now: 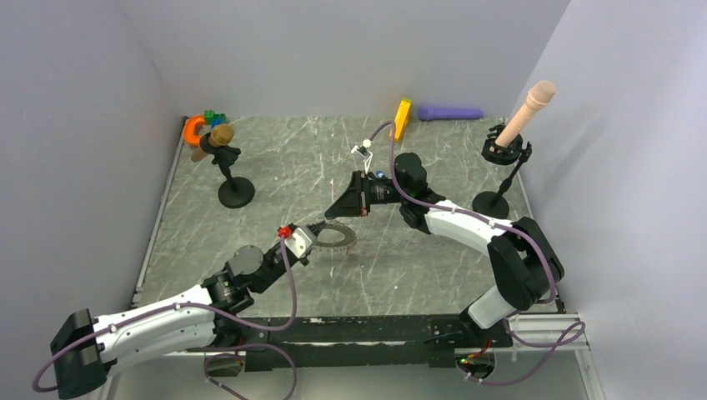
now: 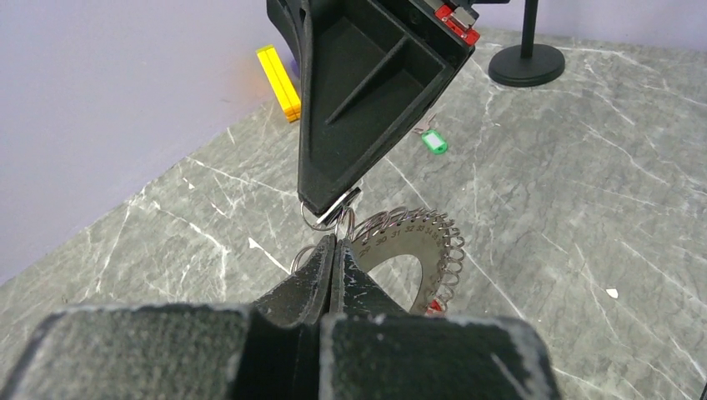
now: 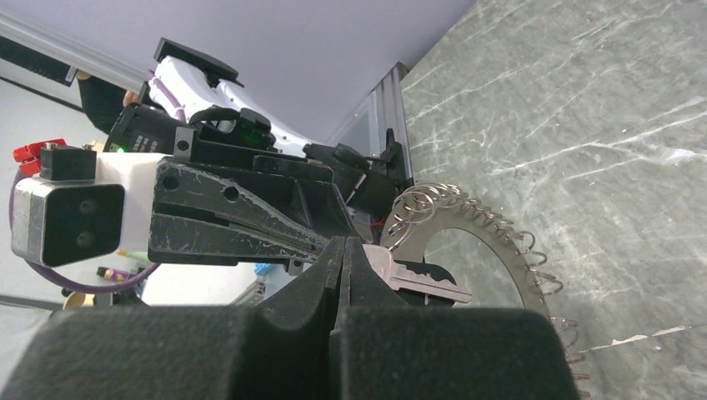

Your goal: Put the keys on the keyring

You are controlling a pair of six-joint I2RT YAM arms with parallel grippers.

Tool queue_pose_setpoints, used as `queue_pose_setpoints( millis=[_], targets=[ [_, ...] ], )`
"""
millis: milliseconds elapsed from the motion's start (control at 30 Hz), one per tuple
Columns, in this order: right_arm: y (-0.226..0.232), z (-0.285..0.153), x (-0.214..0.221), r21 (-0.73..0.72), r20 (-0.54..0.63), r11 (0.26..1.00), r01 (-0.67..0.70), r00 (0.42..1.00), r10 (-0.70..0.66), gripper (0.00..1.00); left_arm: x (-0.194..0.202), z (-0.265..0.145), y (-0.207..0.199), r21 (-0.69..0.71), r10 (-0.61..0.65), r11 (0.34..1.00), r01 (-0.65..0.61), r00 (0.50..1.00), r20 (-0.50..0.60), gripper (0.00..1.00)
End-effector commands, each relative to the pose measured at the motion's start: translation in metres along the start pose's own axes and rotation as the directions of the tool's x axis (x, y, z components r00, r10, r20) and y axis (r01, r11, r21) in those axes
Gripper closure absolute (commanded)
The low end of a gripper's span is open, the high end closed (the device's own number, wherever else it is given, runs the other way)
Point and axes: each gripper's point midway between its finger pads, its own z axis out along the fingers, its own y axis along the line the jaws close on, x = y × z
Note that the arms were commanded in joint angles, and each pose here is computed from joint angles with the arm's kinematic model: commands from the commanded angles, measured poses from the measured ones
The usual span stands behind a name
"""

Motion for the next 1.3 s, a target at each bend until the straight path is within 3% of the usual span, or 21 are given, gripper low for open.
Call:
queue_pose_setpoints(
  millis=[0,133,433,900,967,1067,1167,1267],
  targets=[
    [0.013,-0.002,-0.009,-0.037,0.024,0.998,0.059,0.998,-0.058,1.0,-0.023,0.006,0.007,-0.024,-0.015,1.0,0.016,1.0,0.02,1.0],
    [0.009,-0.001,-0.009,-0.014,0.019,0.998,0.059,0.998,-0.058,1.0,-0.034,0.011,0.01,-0.021,-0.018,1.0,0.018,0.999,-0.031,1.0],
    [0.003,0.006,-0.008,0.046,0.013,0.999,0.029,0.999,-0.029,1.0,-0.026,0.025,0.013,-0.009,0.063,0.998,-0.069,0.948,-0.311,1.0],
    [-0.008,0.014,-0.01,0.172,0.035,0.984,-0.057,0.998,0.052,1.0,-0.018,0.045,0.01,-0.013,0.126,0.989,-0.149,0.874,-0.468,1.0],
    [-0.008,0.013,-0.011,0.172,0.036,0.984,-0.051,0.998,0.045,1.0,-0.019,0.042,0.012,-0.038,0.104,0.99,-0.137,0.882,-0.46,1.0],
    [-0.007,0.01,-0.013,0.166,0.039,0.985,-0.04,0.999,0.034,1.0,-0.034,0.031,0.016,-0.078,0.034,0.995,-0.065,0.937,-0.347,0.98],
    [-0.003,0.007,-0.016,0.148,0.034,0.989,-0.011,0.999,0.006,1.0,-0.043,0.01,0.018,-0.064,-0.018,0.998,0.007,0.984,-0.179,0.87],
    [0.001,0.006,-0.015,0.119,0.022,0.993,0.018,1.0,-0.02,1.0,-0.039,-0.013,0.021,-0.044,-0.072,0.996,0.071,0.997,-0.028,0.73]
  ],
)
